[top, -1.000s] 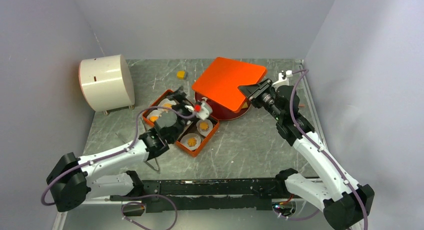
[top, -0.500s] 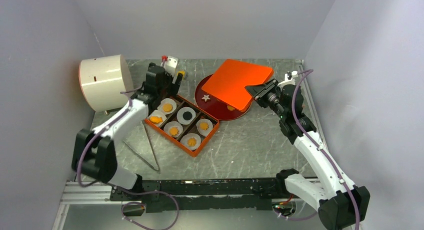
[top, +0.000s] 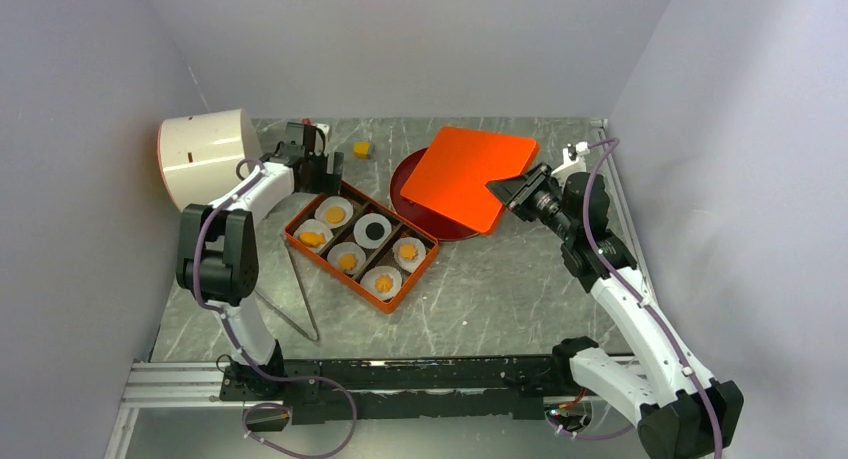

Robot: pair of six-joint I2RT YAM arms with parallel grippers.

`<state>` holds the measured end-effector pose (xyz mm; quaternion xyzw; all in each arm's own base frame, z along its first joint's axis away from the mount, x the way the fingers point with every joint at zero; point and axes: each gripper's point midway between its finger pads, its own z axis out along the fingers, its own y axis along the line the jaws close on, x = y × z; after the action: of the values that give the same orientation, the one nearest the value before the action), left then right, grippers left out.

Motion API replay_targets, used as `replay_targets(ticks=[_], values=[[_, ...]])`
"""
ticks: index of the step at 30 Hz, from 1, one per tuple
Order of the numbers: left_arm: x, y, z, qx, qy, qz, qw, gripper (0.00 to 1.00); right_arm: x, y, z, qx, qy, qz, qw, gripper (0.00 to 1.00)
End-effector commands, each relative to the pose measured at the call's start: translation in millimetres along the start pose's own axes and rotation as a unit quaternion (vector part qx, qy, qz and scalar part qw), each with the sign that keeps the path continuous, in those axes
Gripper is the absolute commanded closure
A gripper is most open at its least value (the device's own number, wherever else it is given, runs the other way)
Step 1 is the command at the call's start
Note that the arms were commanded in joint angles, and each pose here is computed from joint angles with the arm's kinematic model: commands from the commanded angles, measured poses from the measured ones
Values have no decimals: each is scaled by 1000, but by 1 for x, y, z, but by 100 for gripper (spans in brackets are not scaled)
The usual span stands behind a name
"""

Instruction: Pack the cookies

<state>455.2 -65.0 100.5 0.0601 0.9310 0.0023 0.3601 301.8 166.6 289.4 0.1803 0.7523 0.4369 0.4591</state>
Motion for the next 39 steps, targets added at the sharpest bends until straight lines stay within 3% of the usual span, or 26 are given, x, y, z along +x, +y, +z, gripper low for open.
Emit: replay_targets(ticks=[1, 13, 23, 30, 39], values=[[14, -16, -8, 43, 42, -29, 998, 7, -29, 50, -20, -69, -42, -47, 996, 100], [54, -36, -36, 94, 91, -69, 989, 9, -20, 55, -33, -83, -25, -69, 994, 100], [66, -74, -71, 184, 92, -157, 966, 14, -8, 63, -37, -114, 5, -71, 991, 100], [87, -102, -91, 203, 101, -159, 961, 14, 0, 62, -40, -121, 17, -58, 991, 100], [82, -101, -124, 194, 61, -194, 960, 13, 17, 60, -42, -137, 41, -21, 990, 100]])
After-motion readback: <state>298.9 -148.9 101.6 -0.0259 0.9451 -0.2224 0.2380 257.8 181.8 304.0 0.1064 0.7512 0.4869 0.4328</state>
